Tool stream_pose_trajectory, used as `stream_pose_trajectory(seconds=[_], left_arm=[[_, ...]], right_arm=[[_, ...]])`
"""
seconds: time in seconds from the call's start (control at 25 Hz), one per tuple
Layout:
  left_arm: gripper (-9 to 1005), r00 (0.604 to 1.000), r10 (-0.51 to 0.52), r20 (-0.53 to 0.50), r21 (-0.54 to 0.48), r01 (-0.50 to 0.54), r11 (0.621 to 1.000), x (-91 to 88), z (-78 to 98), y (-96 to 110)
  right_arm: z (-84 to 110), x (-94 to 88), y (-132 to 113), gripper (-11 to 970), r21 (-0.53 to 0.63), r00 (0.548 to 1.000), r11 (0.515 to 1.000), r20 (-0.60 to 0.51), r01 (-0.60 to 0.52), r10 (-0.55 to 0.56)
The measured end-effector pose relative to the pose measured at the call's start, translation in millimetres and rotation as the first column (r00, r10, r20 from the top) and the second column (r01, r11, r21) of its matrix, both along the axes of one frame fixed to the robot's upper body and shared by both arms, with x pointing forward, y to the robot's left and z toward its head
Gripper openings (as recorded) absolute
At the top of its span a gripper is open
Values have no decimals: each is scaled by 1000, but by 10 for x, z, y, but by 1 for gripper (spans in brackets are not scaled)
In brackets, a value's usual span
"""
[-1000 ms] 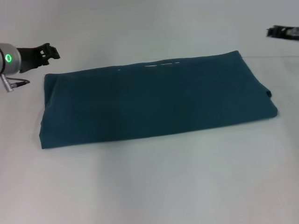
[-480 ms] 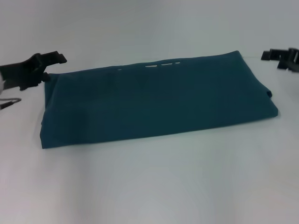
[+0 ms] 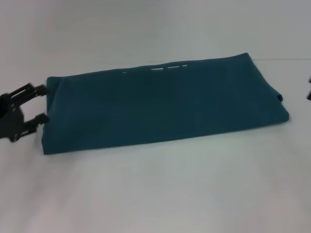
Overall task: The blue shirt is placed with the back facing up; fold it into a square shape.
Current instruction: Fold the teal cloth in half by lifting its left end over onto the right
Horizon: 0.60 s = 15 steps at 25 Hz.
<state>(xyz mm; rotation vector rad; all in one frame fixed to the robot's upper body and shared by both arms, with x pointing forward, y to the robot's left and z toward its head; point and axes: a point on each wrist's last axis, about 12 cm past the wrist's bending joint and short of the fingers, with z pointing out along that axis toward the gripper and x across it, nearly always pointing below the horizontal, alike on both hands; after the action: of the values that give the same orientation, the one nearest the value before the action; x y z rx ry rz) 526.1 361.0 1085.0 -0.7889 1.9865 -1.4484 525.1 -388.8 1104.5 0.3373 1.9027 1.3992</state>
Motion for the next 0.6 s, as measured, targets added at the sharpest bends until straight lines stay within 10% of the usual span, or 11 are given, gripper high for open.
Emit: stream_pose_trajectory(seconds=[0.6], left_arm=[[853,967,136,-215,-103,-161,982,-298,-435,0]], right_arm=[[33,92,55,748,-68,997,995,-27,-77,75]])
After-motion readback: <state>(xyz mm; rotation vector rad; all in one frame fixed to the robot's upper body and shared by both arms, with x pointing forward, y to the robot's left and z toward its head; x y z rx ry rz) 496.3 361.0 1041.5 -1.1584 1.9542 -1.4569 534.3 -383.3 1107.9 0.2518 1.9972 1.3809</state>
